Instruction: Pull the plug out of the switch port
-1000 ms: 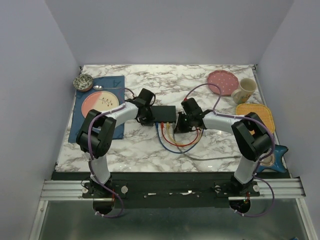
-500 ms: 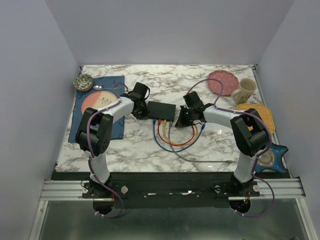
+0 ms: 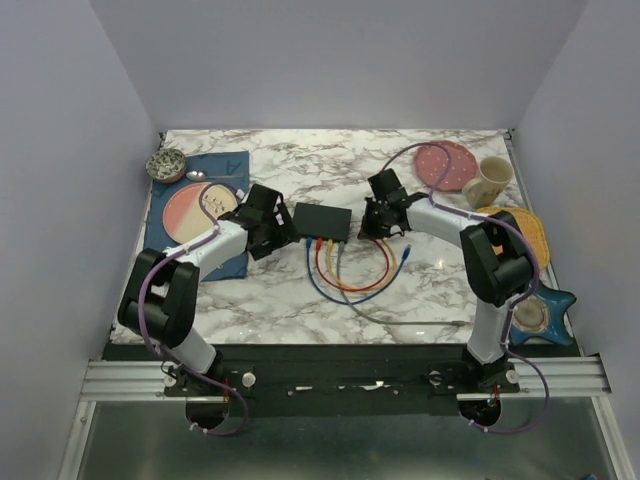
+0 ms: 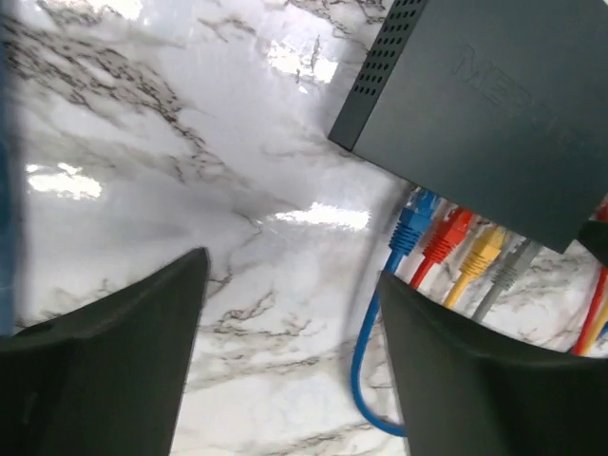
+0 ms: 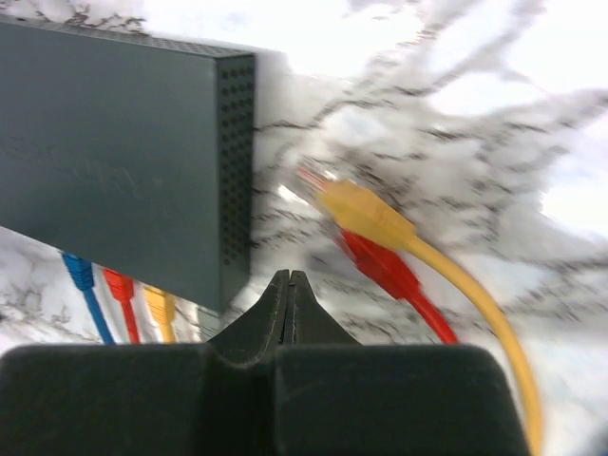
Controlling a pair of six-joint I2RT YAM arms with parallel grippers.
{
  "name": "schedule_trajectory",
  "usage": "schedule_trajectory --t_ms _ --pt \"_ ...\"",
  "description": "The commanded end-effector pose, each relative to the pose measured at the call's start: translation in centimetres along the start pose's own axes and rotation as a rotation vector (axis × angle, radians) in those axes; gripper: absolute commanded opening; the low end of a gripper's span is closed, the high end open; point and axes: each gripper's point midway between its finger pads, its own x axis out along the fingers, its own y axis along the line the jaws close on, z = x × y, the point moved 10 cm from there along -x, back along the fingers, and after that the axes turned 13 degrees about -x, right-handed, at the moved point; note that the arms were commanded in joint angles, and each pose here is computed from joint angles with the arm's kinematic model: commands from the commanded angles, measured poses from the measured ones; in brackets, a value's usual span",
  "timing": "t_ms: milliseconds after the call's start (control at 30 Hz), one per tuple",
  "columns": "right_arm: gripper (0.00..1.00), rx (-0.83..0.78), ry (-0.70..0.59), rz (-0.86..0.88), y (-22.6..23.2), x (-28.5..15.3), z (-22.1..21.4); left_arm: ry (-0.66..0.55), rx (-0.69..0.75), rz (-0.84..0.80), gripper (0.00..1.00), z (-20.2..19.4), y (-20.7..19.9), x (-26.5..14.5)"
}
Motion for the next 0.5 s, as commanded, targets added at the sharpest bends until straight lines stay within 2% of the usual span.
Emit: schedule_trajectory --t_ms 0,33,167,300,467 --pt "0.01 -0.026 -0.169 -0.074 0.1 -4.6 1.4 -0.038 -0.079 -0.074 0.99 -0.7 0.8 -0.8" --pt "0.01 -0.035 -0.207 -0.047 0.4 -5.2 1.9 -0.06 -0.094 -0.128 0.99 -0.6 0.4 -0.7" --pt "0.02 -0.082 -0.233 0.113 2.4 -6.4 3.7 0.03 -0.154 -0.33 0.95 -2.1 0.2 -0.1" --pt "0.03 -0.066 -0.184 0.192 3.3 -5.2 4.2 0.076 -0.212 -0.421 0.9 -3.3 0.8 1.1" --pt "0.01 -0.034 -0.109 0.315 4.1 -2.6 4.2 0.074 -0.25 -0.573 0.84 -3.5 0.3 1.4"
